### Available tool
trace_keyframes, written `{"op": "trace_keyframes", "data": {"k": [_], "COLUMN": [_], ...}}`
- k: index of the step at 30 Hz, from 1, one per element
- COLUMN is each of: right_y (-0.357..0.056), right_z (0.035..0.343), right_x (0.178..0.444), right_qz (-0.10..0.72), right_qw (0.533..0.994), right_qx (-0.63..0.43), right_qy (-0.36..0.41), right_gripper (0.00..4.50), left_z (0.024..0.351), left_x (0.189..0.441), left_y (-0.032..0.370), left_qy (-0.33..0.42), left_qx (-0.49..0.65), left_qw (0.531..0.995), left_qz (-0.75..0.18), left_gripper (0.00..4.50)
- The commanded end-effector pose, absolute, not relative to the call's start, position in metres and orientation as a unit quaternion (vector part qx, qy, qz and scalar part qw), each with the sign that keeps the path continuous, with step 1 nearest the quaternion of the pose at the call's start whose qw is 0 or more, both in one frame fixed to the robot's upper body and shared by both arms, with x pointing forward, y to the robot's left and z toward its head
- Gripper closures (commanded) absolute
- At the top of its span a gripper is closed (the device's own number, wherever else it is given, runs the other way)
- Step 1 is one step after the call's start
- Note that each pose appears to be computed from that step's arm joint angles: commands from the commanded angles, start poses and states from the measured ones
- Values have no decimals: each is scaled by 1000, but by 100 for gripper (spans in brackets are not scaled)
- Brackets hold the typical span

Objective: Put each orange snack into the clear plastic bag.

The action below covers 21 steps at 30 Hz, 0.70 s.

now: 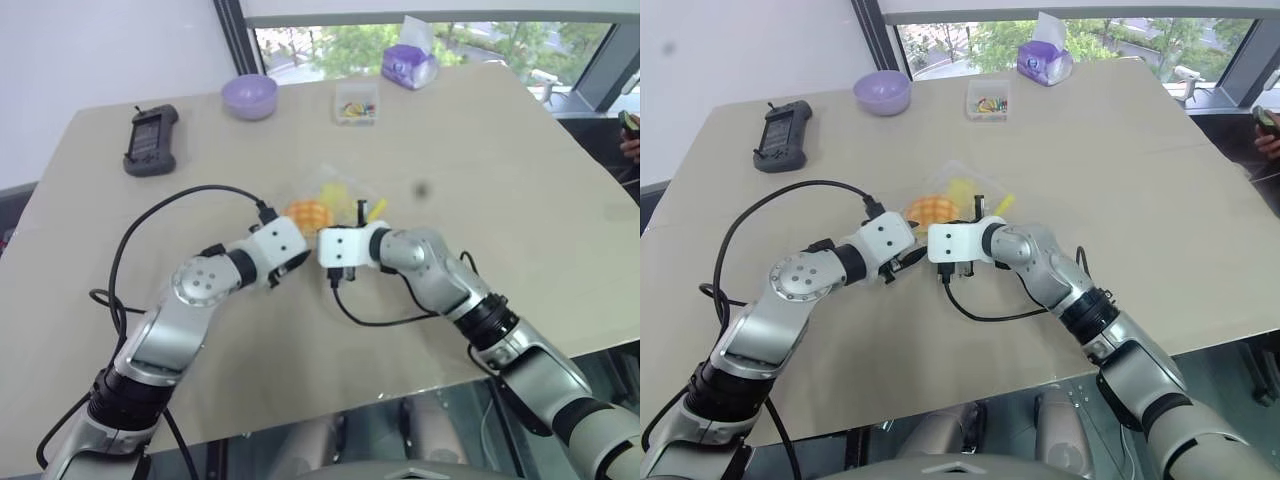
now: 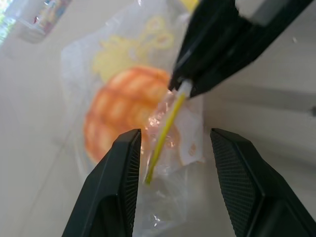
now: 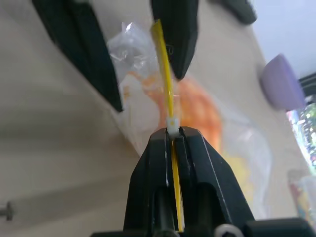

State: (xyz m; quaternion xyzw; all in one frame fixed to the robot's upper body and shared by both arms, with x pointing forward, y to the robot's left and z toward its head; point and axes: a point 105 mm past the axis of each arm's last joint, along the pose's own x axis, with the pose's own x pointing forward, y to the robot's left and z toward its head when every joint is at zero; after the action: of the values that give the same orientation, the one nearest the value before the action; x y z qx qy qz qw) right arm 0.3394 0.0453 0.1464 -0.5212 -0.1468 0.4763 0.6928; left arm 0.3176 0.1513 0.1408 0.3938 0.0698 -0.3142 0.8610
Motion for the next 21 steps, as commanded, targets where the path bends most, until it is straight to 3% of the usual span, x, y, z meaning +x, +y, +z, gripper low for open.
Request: {"op": "trace_keyframes", "data": {"k": [1, 21], "right_y": [51, 55], "right_z": [170, 169], "right_x": [330, 320], "right_qz": [466, 485], "right_qw": [692, 678], "right_qx": [-515, -517], "right_qy": [-195, -196], "right_gripper": [450, 450], "left_z": [148, 164], "left_x": [317, 318], "left_y": [154, 141], "left_qy": [56, 29], "left_qx": [407, 380], "left_qw": [859, 874], "left_qz": [-306, -302], "left_gripper": [214, 214]}}
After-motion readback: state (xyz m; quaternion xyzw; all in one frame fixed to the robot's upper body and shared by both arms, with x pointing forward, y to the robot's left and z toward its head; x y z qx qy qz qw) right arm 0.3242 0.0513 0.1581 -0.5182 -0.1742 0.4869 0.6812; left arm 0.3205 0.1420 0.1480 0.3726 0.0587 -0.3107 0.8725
